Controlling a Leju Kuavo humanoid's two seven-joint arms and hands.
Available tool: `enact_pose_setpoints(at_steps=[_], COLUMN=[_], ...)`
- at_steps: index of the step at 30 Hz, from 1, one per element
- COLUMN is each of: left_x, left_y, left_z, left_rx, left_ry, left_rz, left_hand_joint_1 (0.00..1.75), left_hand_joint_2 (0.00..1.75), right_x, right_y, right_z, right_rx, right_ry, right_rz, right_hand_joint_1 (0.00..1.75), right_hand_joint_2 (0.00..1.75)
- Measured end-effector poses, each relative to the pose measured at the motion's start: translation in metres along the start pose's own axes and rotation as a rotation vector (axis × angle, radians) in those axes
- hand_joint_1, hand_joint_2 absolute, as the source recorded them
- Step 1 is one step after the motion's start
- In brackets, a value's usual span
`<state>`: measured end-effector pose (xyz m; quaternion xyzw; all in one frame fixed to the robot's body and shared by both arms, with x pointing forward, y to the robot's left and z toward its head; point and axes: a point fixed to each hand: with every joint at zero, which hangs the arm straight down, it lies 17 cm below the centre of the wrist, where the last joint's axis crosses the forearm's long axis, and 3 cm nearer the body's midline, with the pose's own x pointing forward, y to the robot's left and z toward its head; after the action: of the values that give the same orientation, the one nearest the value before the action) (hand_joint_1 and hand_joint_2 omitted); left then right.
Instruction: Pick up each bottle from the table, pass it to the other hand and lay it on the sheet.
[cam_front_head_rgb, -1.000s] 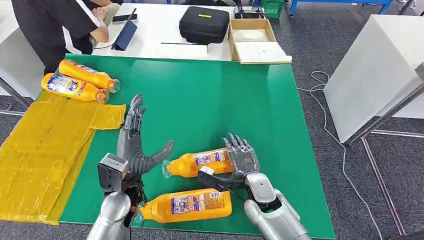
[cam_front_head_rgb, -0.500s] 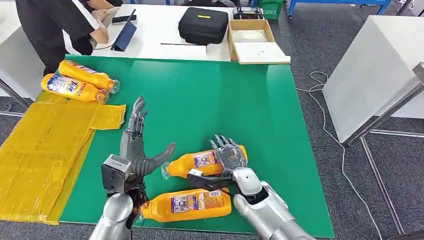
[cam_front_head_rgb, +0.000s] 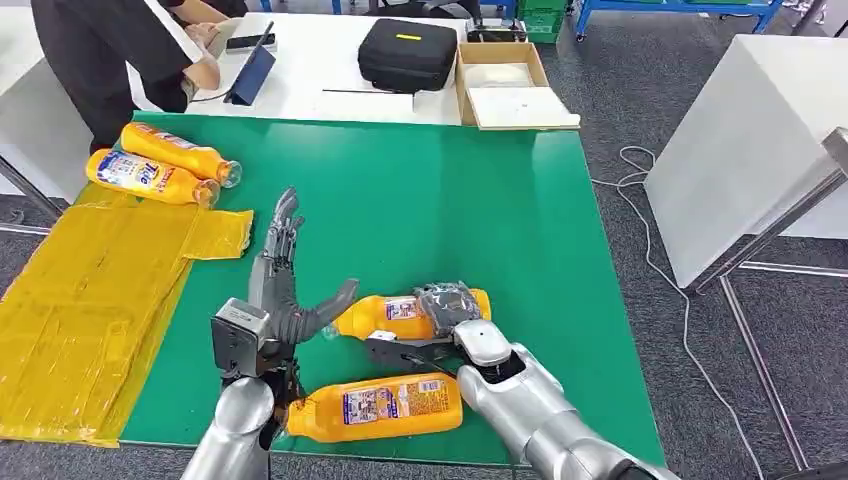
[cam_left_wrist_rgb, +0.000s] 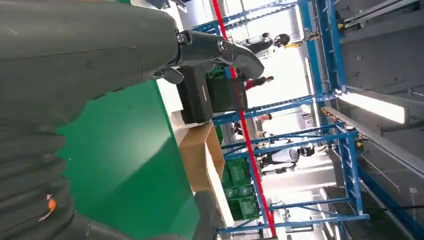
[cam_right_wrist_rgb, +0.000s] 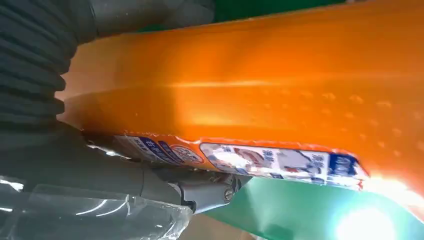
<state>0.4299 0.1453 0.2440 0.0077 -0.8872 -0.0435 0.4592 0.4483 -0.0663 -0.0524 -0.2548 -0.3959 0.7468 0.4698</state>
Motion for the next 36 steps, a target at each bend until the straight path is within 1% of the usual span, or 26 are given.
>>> enact_pose_setpoints(at_steps=[6, 21, 24, 27, 29, 32, 34, 36], left_x=[-0.002, -0.003, -0.004, -0.006, -0.005, -0.003, -0.002, -0.002], left_y=[0.000, 0.000, 0.000, 0.001, 0.002, 0.005, 0.010, 0.015], left_z=[0.000, 0.000, 0.001, 0.006, 0.010, 0.015, 0.015, 0.015], left_rx=[0.003, 0.003, 0.004, 0.006, 0.005, 0.015, 0.033, 0.048], left_ry=[0.003, 0.005, 0.006, 0.011, 0.010, 0.003, -0.003, -0.005], left_rz=[0.000, 0.000, -0.001, -0.005, -0.009, -0.010, -0.013, -0.037], left_hand_joint_1=[0.00, 0.00, 0.00, 0.00, 0.00, 0.00, 0.00, 0.00], left_hand_joint_2=[1.75, 1.75, 1.75, 1.75, 1.75, 1.75, 1.75, 1.75], right_x=[-0.002, -0.002, -0.005, -0.008, -0.010, -0.020, -0.028, -0.036], right_y=[-0.005, -0.006, -0.014, -0.027, -0.043, -0.090, -0.122, -0.148], right_z=[-0.001, -0.001, -0.002, 0.002, 0.008, 0.032, 0.058, 0.092], right_rx=[-0.023, -0.027, -0.085, -0.189, -0.293, -0.576, -0.779, -0.984], right_ry=[0.006, 0.008, 0.028, 0.040, 0.031, -0.003, -0.064, -0.126], right_rz=[-0.023, -0.024, -0.050, -0.150, -0.247, -0.441, -0.595, -0.733], right_hand_joint_1=[1.75, 1.75, 1.75, 1.75, 1.75, 1.75, 1.75, 1.75], right_hand_joint_2=[1.75, 1.75, 1.75, 1.75, 1.75, 1.75, 1.75, 1.75])
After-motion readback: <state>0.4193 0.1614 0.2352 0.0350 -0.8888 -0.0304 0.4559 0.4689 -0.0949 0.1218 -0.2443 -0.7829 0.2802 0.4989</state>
